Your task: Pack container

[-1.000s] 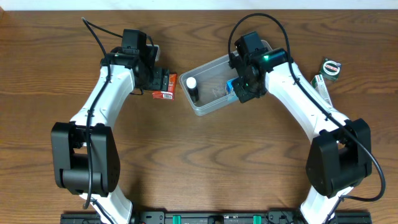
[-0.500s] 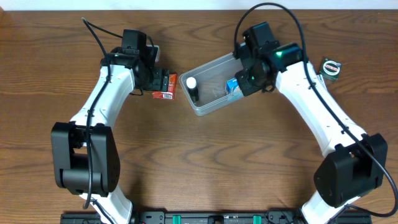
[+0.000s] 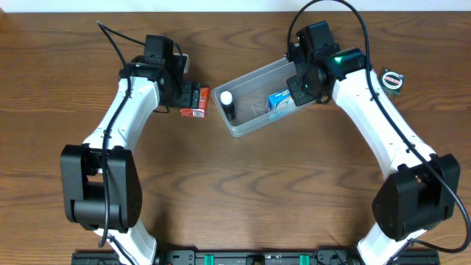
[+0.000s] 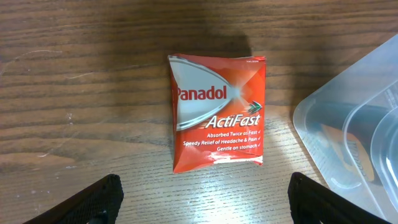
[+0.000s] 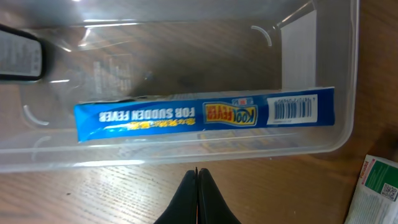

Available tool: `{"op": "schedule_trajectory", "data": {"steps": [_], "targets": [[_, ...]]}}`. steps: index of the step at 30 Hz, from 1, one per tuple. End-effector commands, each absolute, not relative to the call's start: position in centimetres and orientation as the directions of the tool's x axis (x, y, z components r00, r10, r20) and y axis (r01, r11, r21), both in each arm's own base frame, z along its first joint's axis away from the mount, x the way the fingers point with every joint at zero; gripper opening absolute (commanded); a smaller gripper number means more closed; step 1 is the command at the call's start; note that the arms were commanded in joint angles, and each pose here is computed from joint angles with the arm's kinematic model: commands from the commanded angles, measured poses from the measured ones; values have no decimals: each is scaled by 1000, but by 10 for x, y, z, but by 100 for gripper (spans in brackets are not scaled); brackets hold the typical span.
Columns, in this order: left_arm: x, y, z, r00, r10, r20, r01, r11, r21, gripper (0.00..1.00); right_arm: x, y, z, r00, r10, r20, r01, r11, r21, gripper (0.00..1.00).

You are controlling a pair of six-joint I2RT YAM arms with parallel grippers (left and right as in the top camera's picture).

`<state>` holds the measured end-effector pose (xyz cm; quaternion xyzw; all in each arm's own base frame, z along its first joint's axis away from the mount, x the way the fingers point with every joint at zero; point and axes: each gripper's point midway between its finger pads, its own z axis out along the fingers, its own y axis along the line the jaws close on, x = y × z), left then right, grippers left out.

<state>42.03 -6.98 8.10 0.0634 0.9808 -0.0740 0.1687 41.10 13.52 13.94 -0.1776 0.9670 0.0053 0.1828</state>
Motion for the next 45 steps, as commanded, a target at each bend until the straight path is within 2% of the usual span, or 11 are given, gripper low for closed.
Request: {"op": "schedule_trajectory", "data": {"steps": [1, 15, 21, 40, 45], "targets": [[417, -70, 73, -940, 115, -320, 162, 979, -125, 86, 414, 129, 121, -890, -324, -320, -322, 945, -61, 1], [417, -70, 73, -940, 115, -320, 162, 979, -125, 86, 412, 129, 77, -917, -334, -220, -329, 943, -60, 1], [417, -70, 73, -940, 115, -320, 162, 979, -125, 86, 409, 128, 78, -919, -335, -210, -329, 942, -60, 1], [417, -70, 73, -941, 115, -320, 162, 979, -125, 86, 366, 135, 91, -956, -290, -49, -289, 957, -15, 1], [417, -70, 73, -940, 115, -320, 162, 979, -125, 86, 365, 137, 91, -958, -284, -48, -284, 959, -15, 1]]}}
